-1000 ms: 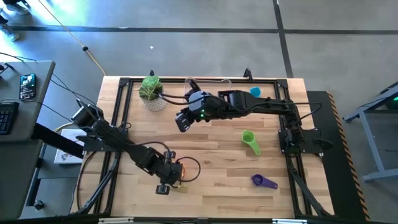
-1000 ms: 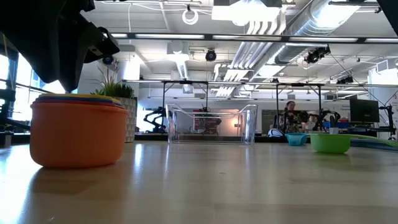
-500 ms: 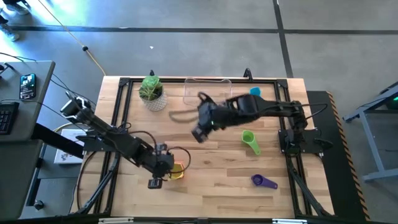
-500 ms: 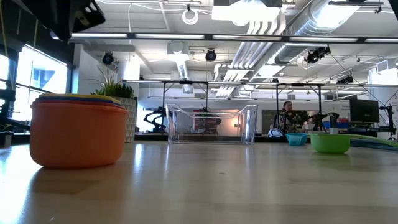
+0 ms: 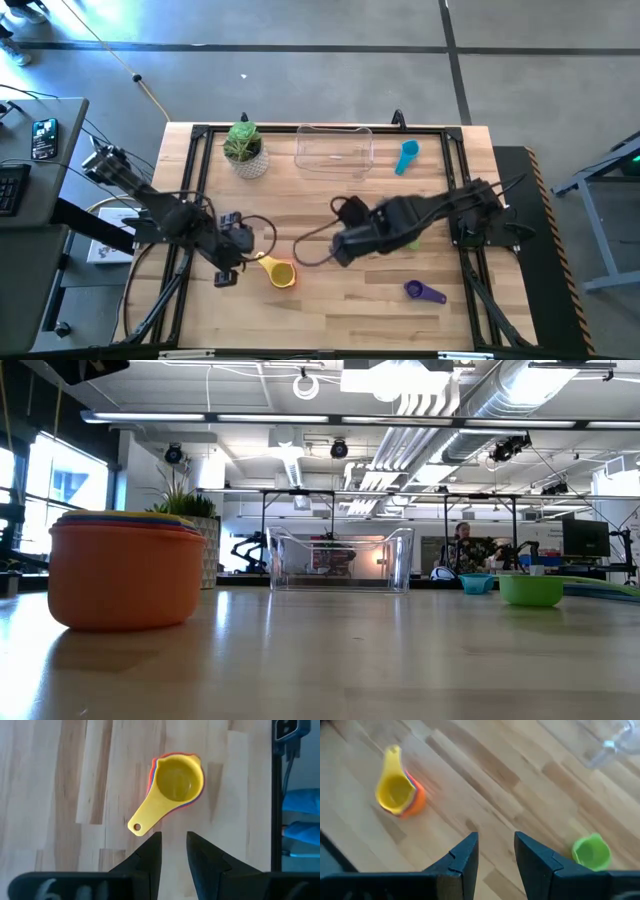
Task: Nest measuring cups in basket
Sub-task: Move the nested measuring cups to the middle of the table
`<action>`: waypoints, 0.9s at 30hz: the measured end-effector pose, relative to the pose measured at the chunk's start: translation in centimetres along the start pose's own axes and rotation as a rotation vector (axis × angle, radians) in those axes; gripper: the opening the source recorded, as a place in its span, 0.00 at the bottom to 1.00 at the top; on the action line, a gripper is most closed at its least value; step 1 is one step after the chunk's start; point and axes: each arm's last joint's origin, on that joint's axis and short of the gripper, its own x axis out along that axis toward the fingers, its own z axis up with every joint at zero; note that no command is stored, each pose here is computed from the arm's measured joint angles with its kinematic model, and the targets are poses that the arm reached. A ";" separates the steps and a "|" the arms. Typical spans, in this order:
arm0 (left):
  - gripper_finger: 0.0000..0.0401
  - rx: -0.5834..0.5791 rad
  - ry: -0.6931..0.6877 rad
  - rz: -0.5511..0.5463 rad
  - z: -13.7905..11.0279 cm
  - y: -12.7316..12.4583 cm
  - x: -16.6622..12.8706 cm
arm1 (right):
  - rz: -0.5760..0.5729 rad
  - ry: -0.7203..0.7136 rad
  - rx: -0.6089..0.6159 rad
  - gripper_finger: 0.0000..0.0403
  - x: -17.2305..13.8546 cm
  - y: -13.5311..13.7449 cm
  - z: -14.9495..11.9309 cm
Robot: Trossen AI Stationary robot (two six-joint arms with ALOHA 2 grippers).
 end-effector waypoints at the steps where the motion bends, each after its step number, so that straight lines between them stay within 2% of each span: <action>1: 0.20 -0.007 -0.001 0.000 -0.1 0.2 -0.3 | -0.017 0.011 -0.001 0.29 0.4 0.1 -0.5; 6: 0.20 -0.022 -0.036 -0.010 -0.6 0.9 -1.8 | -0.132 0.104 0.017 0.29 3.5 0.1 -3.2; 12: 0.20 -0.030 -0.086 0.014 -0.9 1.6 -2.8 | -0.261 0.223 0.083 0.29 6.5 -2.3 -5.8; 15: 0.20 -0.034 -0.088 0.013 -0.9 1.6 -2.9 | -0.237 0.222 0.127 0.29 6.9 -3.8 -6.8; 21: 0.20 -0.088 -0.056 -0.009 -0.9 1.4 -2.6 | -0.113 0.170 0.216 0.29 7.5 -7.1 -8.1; 27: 0.20 -0.109 -0.038 -0.001 -1.1 1.3 -2.4 | -0.111 0.161 0.305 0.29 8.3 -11.1 -8.7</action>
